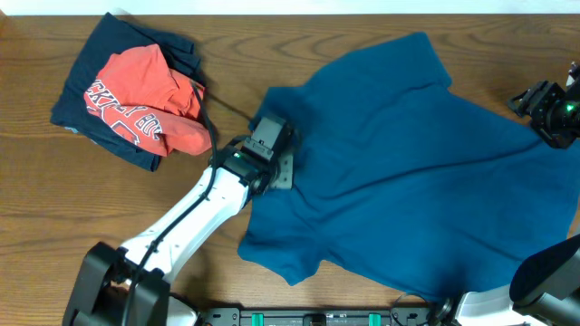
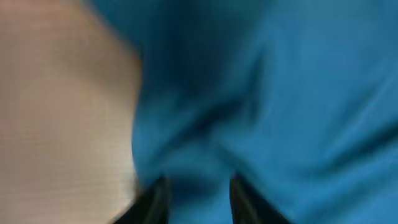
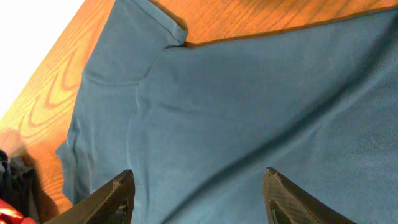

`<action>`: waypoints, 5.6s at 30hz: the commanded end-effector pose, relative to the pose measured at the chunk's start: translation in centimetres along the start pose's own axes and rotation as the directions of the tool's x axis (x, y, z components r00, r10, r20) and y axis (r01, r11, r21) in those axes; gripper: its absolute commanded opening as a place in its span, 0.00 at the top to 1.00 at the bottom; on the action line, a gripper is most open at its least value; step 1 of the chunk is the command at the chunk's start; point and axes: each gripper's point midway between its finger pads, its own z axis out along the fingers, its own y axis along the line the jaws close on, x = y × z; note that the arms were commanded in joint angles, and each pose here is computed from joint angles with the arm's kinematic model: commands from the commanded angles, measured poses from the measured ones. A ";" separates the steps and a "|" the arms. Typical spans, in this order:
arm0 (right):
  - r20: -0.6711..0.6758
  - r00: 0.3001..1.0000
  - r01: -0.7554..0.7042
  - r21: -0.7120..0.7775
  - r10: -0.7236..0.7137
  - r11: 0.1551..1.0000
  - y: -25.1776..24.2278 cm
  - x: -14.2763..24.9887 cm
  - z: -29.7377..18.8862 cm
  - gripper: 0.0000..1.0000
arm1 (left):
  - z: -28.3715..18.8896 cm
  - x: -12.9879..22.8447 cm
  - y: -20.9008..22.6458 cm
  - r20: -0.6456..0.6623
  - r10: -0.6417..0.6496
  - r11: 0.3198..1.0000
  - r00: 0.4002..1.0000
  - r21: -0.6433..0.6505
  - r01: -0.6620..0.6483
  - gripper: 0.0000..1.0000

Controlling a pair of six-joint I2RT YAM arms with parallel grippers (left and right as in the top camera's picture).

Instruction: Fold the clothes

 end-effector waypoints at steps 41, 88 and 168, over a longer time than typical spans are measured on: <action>0.129 0.990 -0.113 0.443 0.061 0.889 -13.0 2.1 7.3 0.44 | 4.1 -8.6 14.1 0.142 -0.284 0.959 0.948 0.052 0.280 0.64; 0.524 0.839 -0.081 -0.145 0.146 0.986 -16.2 -20.8 5.2 0.99 | -5.2 -5.0 4.7 0.054 -0.149 0.968 0.987 0.213 0.135 0.57; -0.308 0.890 -0.290 0.186 0.336 0.939 -12.6 7.0 2.7 0.09 | 9.5 4.6 4.6 -0.340 -0.043 0.998 0.939 0.038 0.059 0.55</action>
